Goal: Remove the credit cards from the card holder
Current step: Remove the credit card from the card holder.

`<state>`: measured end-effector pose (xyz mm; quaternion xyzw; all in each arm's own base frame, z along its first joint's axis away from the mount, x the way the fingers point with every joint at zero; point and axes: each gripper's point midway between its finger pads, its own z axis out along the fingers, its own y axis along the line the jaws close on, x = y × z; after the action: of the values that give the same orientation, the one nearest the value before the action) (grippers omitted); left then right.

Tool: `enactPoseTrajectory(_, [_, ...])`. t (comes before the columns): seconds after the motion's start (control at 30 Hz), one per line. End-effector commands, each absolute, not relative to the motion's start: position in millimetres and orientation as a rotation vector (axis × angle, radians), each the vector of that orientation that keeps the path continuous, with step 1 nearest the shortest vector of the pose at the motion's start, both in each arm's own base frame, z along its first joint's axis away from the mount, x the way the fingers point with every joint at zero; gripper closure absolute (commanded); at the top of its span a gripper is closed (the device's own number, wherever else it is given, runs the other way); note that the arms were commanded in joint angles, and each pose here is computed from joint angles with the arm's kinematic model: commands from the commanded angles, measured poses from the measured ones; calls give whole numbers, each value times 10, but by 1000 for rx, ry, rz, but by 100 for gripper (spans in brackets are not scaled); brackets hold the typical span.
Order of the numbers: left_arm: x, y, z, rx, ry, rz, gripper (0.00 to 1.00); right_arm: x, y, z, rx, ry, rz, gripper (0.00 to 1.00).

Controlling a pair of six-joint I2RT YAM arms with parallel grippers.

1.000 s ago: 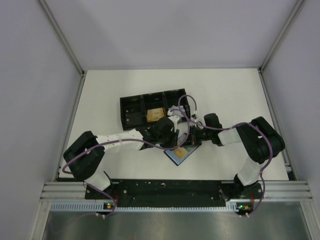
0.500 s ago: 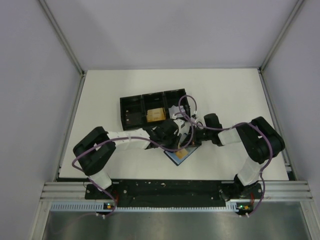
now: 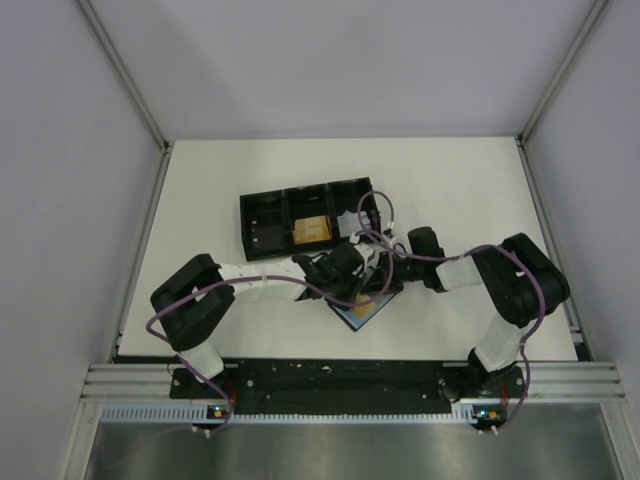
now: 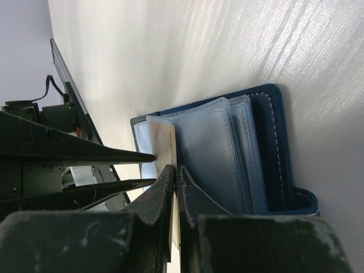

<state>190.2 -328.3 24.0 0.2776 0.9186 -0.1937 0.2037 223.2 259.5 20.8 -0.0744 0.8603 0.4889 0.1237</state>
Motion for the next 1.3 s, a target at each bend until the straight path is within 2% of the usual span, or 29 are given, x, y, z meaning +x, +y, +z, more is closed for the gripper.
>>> enactPoseTrajectory(0.0, [1691,-3098,-46,879,2671,-435,74,2273,2610,184,-255,2494,1391,100])
enactPoseTrajectory(0.43, [1602,-3029,-169,902,2726,-411,76,2391,2600,284,-192,2457,1430,100])
enactPoseTrajectory(0.77, [1573,-3017,-199,911,2746,-409,79,2424,2636,329,-177,2441,1464,97])
enactPoseTrajectory(0.93, [1563,-3002,-215,912,2756,-404,80,2445,2657,361,-157,2429,1484,91])
enactPoseTrajectory(1.27, [1554,-3003,-226,916,2760,-403,82,2469,2663,406,-108,2410,1514,91])
